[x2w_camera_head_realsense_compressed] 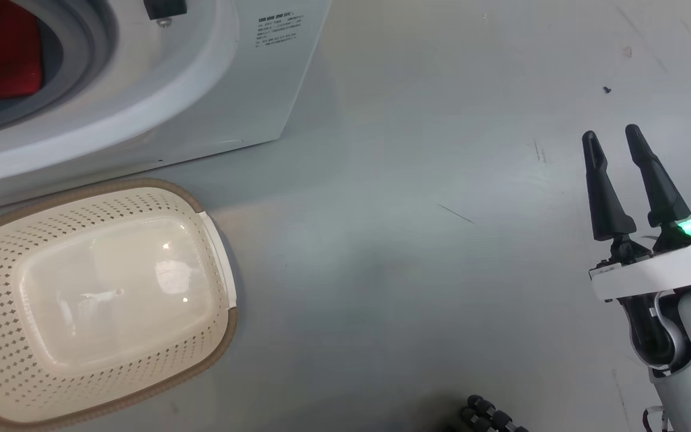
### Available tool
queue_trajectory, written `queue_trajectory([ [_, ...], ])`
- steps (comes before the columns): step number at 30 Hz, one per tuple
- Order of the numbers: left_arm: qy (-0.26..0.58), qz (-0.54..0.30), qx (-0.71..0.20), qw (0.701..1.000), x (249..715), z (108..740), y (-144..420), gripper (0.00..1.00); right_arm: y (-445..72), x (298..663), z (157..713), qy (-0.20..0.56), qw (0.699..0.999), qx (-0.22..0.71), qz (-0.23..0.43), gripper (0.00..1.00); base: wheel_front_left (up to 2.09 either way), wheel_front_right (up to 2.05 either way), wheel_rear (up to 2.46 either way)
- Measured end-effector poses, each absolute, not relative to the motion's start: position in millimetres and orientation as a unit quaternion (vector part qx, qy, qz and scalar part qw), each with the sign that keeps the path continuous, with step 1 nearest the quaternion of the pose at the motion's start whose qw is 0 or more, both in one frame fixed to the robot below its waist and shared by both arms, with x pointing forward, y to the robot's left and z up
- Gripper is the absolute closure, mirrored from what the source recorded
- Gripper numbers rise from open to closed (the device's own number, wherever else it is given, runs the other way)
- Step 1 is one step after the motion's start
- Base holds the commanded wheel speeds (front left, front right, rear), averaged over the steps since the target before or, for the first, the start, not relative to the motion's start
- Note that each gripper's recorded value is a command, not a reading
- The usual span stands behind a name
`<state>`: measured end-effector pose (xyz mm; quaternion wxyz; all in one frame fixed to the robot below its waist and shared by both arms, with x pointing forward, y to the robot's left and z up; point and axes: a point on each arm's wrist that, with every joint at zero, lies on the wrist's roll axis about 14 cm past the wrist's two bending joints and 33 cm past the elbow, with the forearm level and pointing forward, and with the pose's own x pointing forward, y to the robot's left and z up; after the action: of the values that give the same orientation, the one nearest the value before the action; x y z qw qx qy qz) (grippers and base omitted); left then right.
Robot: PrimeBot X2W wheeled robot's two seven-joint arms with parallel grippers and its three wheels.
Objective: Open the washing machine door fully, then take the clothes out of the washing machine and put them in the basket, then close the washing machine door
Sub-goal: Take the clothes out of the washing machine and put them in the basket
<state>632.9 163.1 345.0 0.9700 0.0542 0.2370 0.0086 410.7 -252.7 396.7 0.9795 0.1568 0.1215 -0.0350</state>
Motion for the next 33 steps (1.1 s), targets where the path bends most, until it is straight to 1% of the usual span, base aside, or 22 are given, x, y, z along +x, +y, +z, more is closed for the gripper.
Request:
queue_trajectory([
  [9,0.303,0.008,0.047,0.952,631.8,323.8,163.5,0.00,-257.8,408.9,394.2,0.125,0.979,0.157,-0.044,0.00,0.00,0.00,0.00],
  [21,0.343,-0.017,0.052,0.938,632.8,309.0,158.8,0.00,-259.6,412.6,392.3,0.126,0.979,0.155,-0.045,0.00,0.00,0.00,0.00],
  [33,0.359,-0.014,0.055,0.932,638.5,300.0,161.8,0.00,-259.9,416.8,387.3,0.131,0.979,0.152,-0.043,0.00,0.00,0.00,0.00],
])
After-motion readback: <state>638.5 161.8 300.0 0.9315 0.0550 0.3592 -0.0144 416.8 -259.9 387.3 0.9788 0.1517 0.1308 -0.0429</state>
